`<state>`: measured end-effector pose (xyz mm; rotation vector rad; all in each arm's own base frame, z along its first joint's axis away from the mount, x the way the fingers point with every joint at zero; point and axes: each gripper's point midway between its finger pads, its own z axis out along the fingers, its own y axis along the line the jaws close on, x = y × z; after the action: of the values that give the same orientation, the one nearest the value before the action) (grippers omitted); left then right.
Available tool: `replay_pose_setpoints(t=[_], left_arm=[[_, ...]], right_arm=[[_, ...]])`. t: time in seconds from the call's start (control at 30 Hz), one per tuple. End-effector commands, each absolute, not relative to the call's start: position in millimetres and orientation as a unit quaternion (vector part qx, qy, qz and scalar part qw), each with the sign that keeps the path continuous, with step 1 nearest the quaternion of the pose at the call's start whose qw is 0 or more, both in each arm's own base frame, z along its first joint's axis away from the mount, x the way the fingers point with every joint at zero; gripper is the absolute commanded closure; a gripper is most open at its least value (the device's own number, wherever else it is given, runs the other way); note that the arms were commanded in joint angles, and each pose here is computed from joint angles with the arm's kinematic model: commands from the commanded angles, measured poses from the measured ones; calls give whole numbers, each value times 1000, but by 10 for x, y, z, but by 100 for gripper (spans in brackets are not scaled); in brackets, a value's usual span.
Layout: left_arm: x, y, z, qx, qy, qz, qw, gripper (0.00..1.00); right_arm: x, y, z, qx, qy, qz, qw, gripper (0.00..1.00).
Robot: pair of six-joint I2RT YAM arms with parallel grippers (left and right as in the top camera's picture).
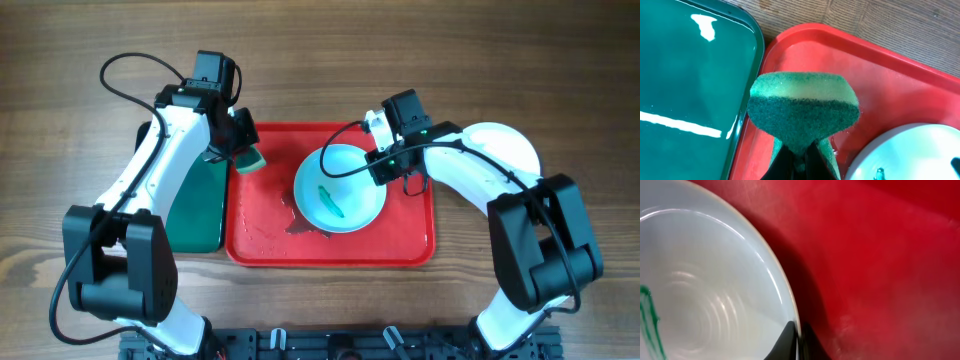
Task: Clean dirty plates on tray and stack at the side
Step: 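Grip the last plate rim with right gripper and pull it to tray center, then move the sponge in the left gripper onto the third plate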
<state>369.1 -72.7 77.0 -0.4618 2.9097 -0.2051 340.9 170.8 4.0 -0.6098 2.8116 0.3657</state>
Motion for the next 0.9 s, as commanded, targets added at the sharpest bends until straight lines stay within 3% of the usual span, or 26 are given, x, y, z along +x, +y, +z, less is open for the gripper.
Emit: replay_pose_setpoints(t=[0.0,0.07,0.17,0.3,0.47,0.73,0.87], left_arm=[[3655,-702,782,-158,981,-62,88,96],[3622,-688,774,-147,984,-56,83,96],[3624,-694,775,-148,984,-58,83,96],[3606,-781,775,-135,986,-60,82,96],[3661,-1108,645,-27,992,-65,109,96],[3195,-1328,-75,57,998,-27,-1,96],[2762,-2128,85,182,959,-207,-58,96]], right_arm=[[3172,1778,123,-73,983,163,29,96],[3137,1956,212,8,976,217,-1,96],[3261,2014,104,101,975,196,27,96],[3234,2266,-15,98,975,194,50,96],[3219,2314,-41,88,975,196,49,96],[3223,2323,-35,82,975,198,51,96],[3228,2326,-33,82,975,199,52,96]])
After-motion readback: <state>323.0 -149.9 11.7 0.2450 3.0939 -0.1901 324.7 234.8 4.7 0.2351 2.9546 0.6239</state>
